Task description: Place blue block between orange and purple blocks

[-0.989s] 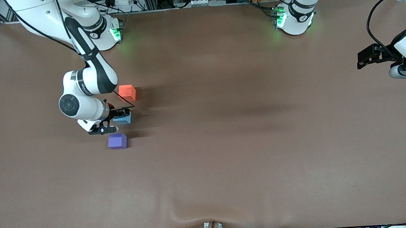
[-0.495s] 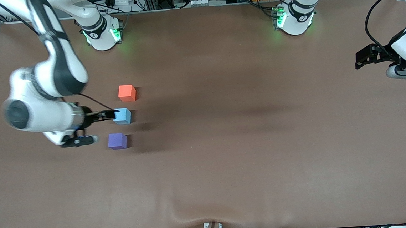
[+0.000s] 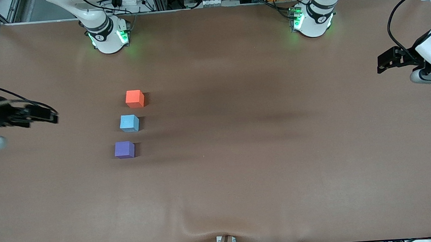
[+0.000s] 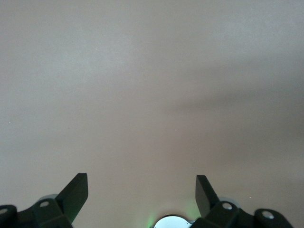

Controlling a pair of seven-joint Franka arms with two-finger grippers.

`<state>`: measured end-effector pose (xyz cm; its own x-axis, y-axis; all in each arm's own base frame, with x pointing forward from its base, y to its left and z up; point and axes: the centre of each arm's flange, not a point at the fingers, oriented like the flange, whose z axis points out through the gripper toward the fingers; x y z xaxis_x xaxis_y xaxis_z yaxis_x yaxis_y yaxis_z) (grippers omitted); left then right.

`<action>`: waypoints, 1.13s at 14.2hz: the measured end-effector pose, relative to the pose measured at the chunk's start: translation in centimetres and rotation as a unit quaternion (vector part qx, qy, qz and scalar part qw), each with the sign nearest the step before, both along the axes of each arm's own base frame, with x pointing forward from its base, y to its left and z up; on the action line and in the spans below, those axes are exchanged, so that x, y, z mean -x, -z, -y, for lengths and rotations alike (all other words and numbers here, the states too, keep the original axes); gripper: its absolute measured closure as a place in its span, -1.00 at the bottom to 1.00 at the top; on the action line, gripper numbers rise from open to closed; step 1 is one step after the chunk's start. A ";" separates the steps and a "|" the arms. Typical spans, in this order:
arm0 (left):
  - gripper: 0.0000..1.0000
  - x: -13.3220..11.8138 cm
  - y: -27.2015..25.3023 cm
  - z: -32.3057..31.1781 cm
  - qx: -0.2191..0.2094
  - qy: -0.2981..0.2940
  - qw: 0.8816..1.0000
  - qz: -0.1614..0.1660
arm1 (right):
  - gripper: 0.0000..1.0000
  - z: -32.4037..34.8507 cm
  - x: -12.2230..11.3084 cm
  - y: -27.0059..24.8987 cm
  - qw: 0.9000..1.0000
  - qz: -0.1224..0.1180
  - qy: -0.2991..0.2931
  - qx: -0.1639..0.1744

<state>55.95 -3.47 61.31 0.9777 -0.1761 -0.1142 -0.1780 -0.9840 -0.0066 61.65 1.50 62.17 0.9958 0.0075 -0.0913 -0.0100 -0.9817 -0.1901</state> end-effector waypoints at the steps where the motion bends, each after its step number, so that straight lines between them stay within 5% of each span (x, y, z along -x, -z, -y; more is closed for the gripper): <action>1: -1.00 0.0 0.0 -0.1 0.000 0.000 1.000 0.000 | -1.00 0.1 0.7 -1.6 1.000 0.011 0.000 0.007; 8: -1.00 0.0 0.0 -0.2 0.000 -0.002 1.000 0.000 | -1.00 1.2 9.1 -5.4 0.998 0.032 0.031 0.043; 16: -1.00 0.0 0.0 0.0 0.000 0.000 1.000 0.000 | -1.00 -0.2 9.2 -4.6 0.995 0.040 0.012 0.087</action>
<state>55.96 -3.44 61.33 0.9779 -0.1756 -0.1139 -0.1775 -0.9841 -0.0067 52.46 1.71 66.72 0.9996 -0.0259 -0.0091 -0.0260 -0.9995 -0.0178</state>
